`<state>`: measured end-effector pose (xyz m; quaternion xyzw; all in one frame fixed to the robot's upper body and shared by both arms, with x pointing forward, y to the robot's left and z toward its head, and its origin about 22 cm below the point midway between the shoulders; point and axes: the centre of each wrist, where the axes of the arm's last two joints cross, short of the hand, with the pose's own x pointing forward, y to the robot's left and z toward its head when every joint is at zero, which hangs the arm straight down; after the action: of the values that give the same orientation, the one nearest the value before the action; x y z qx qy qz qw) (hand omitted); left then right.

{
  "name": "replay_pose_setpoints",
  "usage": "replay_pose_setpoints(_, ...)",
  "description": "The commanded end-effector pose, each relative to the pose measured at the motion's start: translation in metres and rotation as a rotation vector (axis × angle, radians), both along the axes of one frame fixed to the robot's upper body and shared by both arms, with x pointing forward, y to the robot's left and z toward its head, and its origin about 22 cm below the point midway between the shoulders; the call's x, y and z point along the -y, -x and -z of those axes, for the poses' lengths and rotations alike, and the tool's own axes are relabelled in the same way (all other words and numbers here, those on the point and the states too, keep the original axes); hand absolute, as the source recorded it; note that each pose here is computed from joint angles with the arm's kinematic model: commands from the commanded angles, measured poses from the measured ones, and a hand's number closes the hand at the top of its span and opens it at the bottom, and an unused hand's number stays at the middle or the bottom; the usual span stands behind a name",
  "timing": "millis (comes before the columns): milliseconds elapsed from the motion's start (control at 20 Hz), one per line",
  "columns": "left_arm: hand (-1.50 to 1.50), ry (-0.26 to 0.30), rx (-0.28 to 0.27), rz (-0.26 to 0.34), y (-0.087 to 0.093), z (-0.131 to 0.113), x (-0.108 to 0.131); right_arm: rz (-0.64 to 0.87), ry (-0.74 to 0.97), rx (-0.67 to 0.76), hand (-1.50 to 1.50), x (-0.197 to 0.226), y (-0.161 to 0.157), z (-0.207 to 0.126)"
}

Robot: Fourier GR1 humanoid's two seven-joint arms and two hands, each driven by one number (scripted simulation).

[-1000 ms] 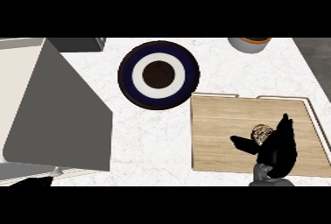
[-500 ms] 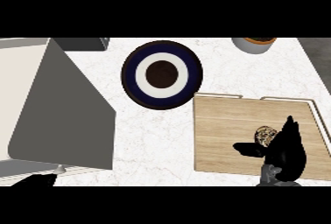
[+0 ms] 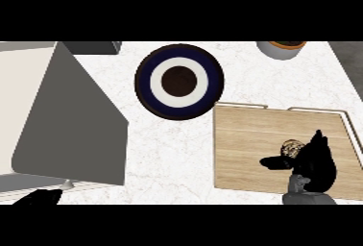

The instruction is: Pick the cupcake from the tray and place it in the plate

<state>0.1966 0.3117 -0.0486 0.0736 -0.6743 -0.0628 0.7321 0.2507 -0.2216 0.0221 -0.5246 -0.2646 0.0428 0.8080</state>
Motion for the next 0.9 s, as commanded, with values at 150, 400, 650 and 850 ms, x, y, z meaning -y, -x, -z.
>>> replay_pose_setpoints(150,0.0,0.006,0.029,-0.002,-0.035,-0.019,-0.009,0.084,-0.046,-0.067,-1.5,0.018,0.002,0.026)
replay_pose_setpoints(400,0.0,0.007,0.048,0.001,-0.054,-0.016,0.027,-0.023,-0.07,-0.084,1.5,0.008,-0.001,0.023)
replay_pose_setpoints(650,0.0,0.001,0.04,0.006,-0.043,-0.033,0.02,-0.041,-0.038,-0.054,1.5,0.027,0.003,0.021)
replay_pose_setpoints(850,0.0,0.015,0.027,0.004,-0.048,-0.038,-0.001,-0.064,0.107,-0.009,1.5,0.014,-0.006,0.008)
